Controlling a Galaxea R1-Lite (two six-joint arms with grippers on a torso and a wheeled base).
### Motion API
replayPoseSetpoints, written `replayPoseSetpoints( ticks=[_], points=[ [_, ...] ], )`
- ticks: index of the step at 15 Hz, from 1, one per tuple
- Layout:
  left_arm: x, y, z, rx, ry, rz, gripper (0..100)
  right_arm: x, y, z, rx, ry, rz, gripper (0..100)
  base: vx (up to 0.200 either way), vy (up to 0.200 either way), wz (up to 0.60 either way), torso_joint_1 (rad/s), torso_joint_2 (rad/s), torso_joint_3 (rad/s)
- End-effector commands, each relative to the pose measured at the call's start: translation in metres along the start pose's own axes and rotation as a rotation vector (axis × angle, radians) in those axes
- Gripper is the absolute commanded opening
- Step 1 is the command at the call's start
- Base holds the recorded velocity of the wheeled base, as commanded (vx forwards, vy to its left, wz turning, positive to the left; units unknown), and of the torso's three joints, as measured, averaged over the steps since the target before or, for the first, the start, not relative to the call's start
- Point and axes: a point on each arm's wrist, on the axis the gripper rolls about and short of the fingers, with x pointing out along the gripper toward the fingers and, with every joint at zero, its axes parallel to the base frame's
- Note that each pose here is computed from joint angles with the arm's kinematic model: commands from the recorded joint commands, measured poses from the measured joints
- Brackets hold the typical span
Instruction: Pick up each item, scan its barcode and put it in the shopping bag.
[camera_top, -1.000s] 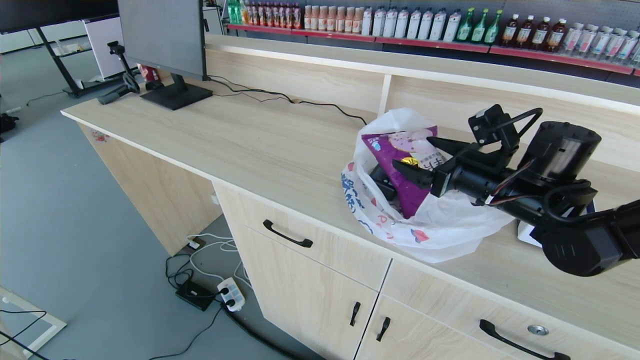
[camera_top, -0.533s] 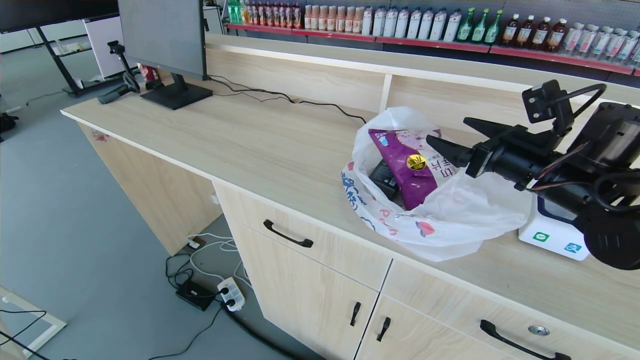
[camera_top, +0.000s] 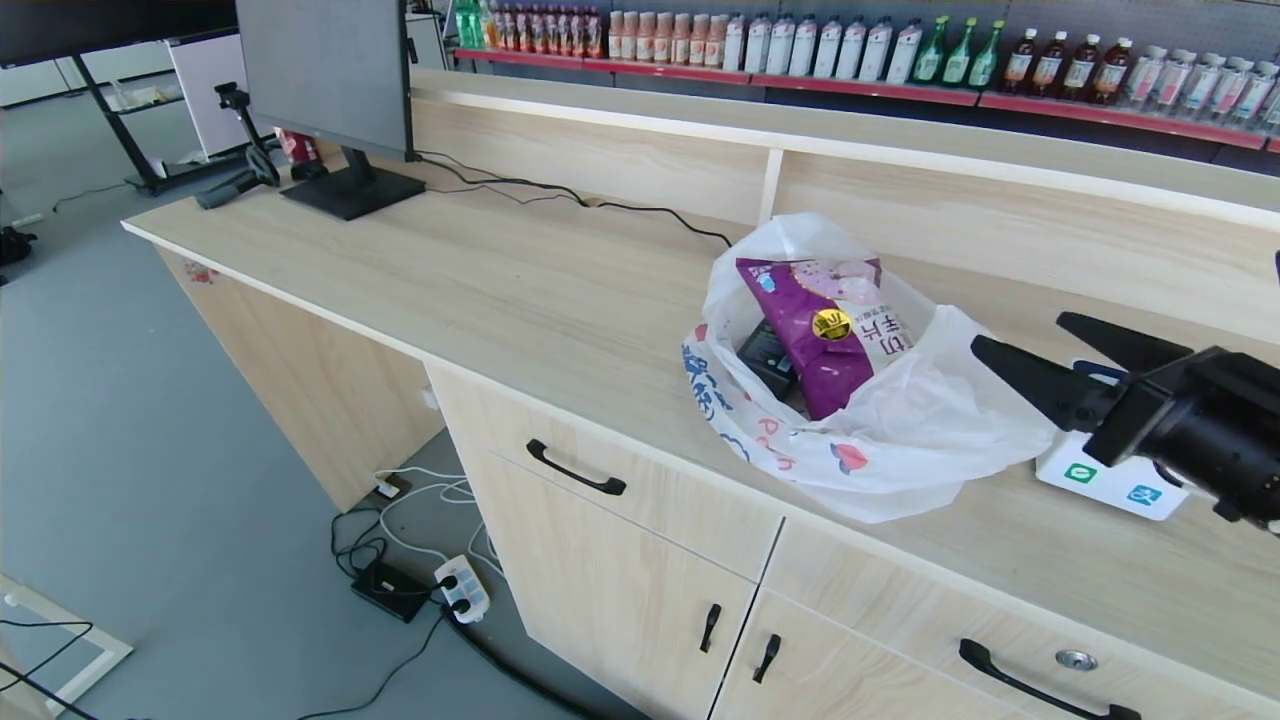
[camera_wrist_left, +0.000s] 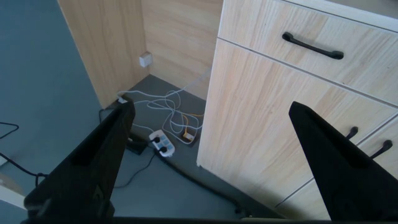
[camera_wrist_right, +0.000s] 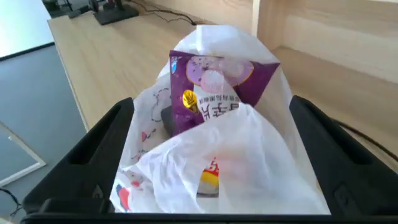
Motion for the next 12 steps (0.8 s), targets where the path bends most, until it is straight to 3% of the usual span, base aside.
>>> replayPoseSetpoints(
  ticks=[1, 4, 6, 8, 12],
  points=[
    [0.000, 0.000, 0.000, 0.000, 0.000, 0.001, 100, -0.081, 0.017, -0.032, 0.035, 0.046, -0.067, 100, 0.000, 0.000, 0.00, 0.000, 0.00, 0.000],
    [0.000, 0.000, 0.000, 0.000, 0.000, 0.002, 100, -0.099, 0.020, -0.050, 0.054, 0.126, -0.082, 100, 0.000, 0.000, 0.00, 0.000, 0.00, 0.000],
    [0.000, 0.000, 0.000, 0.000, 0.000, 0.002, 100, -0.106, 0.027, -0.055, 0.044, 0.178, -0.027, 100, 0.000, 0.000, 0.00, 0.000, 0.00, 0.000],
    [0.000, 0.000, 0.000, 0.000, 0.000, 0.001, 100, -0.137, 0.034, -0.066, 0.033, 0.286, 0.016, 100, 0.000, 0.000, 0.00, 0.000, 0.00, 0.000],
    [0.000, 0.000, 0.000, 0.000, 0.000, 0.001, 100, -0.204, 0.040, -0.098, 0.019, 0.375, 0.018, 100, 0.000, 0.000, 0.00, 0.000, 0.00, 0.000]
  ],
)
